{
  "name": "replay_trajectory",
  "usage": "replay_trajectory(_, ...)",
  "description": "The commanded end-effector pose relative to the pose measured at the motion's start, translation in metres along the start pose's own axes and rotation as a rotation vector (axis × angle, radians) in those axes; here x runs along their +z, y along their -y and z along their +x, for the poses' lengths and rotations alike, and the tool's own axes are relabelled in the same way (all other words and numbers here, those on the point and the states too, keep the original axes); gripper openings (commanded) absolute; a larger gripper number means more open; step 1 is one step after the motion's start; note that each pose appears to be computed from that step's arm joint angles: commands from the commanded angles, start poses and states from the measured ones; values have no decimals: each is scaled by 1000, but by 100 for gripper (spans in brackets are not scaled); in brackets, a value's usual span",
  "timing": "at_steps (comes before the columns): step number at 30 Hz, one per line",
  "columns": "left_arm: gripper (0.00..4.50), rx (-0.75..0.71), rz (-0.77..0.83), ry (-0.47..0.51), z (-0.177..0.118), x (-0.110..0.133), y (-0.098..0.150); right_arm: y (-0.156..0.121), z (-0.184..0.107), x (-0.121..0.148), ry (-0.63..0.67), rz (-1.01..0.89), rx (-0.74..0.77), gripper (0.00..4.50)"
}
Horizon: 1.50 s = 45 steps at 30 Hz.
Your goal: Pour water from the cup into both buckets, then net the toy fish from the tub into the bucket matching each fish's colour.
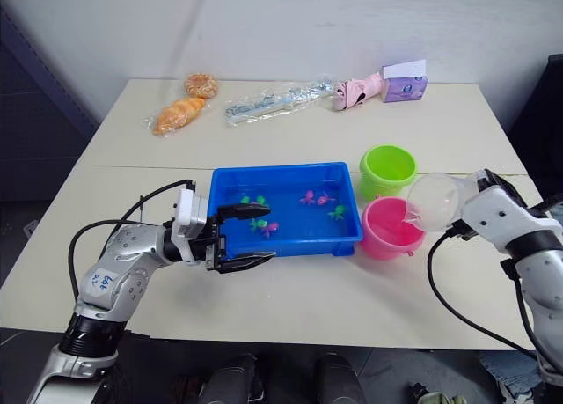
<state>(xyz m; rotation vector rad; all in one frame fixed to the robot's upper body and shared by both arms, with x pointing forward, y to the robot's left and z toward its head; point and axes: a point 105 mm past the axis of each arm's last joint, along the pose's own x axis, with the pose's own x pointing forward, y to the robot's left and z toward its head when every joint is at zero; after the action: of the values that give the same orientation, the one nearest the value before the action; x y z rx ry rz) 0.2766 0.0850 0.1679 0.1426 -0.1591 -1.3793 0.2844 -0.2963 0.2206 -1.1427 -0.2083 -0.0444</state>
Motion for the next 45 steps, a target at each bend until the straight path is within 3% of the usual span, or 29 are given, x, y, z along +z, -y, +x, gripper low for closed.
replay_trajectory(1, 450, -12, 38, 14, 2, 7, 2, 13, 1, 11, 58, -74, -57, 2)
replay_trajectory(21, 450, -1, 55, 23, 4, 8, -2, 14, 1, 8, 122, -218, -105, 2)
replay_trajectory(28, 450, 5, 60, 26, 4, 7, -3, 15, 1, 3, 114, -165, -129, 2)
replay_trajectory(33, 450, 12, 60, 23, 2, 7, -4, 16, -3, -8, 76, 45, -170, 2)
replay_trajectory(41, 450, 36, 68, 17, -2, 8, -9, 30, -14, -29, 14, 572, -283, 2)
replay_trajectory(45, 450, 57, 70, 28, -3, 10, -13, 27, -6, -33, -44, 789, -253, 2)
